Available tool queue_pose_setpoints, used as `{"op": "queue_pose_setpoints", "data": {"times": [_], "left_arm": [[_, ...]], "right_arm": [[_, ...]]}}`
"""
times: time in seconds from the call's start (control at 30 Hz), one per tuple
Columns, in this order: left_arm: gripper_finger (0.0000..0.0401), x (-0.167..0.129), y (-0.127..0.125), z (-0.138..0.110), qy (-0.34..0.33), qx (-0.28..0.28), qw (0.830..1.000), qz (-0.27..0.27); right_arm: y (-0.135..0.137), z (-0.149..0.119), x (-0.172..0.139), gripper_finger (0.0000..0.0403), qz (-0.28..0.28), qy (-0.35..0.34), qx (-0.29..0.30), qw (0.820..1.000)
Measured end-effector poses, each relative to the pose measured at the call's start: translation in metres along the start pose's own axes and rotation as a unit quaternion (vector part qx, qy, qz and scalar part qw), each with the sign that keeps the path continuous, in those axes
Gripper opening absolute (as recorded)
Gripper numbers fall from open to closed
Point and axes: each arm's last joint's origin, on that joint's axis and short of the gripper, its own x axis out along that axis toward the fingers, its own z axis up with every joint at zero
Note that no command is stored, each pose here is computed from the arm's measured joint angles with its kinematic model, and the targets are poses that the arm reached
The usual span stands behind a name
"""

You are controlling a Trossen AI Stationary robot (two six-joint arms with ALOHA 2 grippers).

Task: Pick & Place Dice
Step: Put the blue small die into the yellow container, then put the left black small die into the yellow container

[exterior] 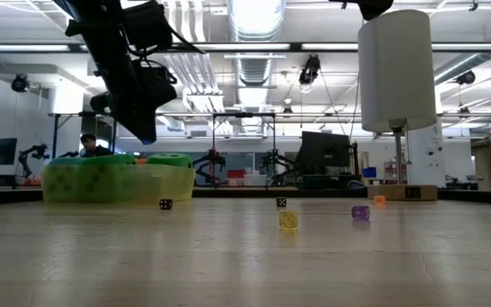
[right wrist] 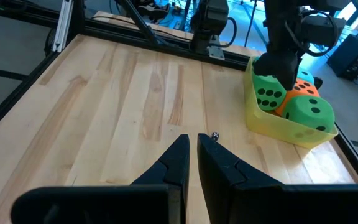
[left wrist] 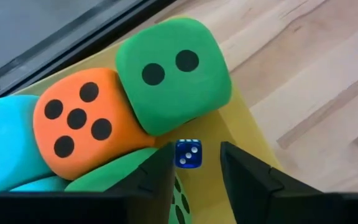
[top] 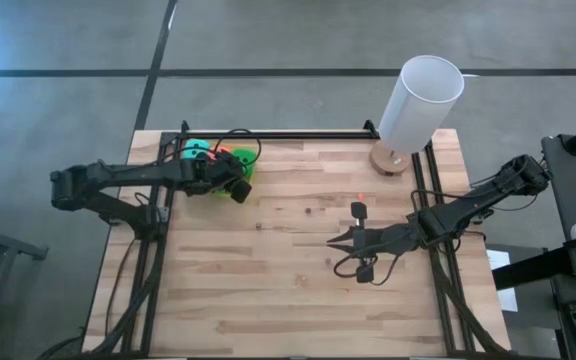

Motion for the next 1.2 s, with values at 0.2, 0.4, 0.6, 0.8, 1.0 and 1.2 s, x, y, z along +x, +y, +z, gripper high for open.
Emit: {"op": "queue_pose_setpoints", "data": {"times": [0.2,0.4,0.6,0.8,1.0,1.2], "left_arm": [[0.0175,0.002,0.004,0.002,0.002,-0.006,1.000,0.007],[0.0200,0.003,0.006,0.000,0.012,-0.002,1.000,0.013],[0.0212,0.012,0.009,-0.015,0.037,0.010,0.999,0.024],[0.0216,0.015,0.010,-0.020,0.040,0.013,0.999,0.026],[0.0207,0.009,0.009,-0.011,0.028,0.009,0.999,0.018],[0.0193,-0.001,0.003,0.001,0.023,0.009,0.999,-0.026]], "right_arm": [[0.000,0.000,0.000,0.0028,0.000,0.000,0.000,1.000],[0.000,0.000,0.000,0.0028,0.000,0.000,0.000,1.000],[0.000,0.000,0.000,0.0028,0.000,0.000,0.000,1.000],[0.000,0.000,0.000,0.0028,0.000,0.000,0.000,1.000],[0.000,0.000,0.000,0.0028,0.000,0.000,0.000,1.000],[0.000,0.000,0.000,0.0028,0.000,0.000,0.000,1.000]]}}
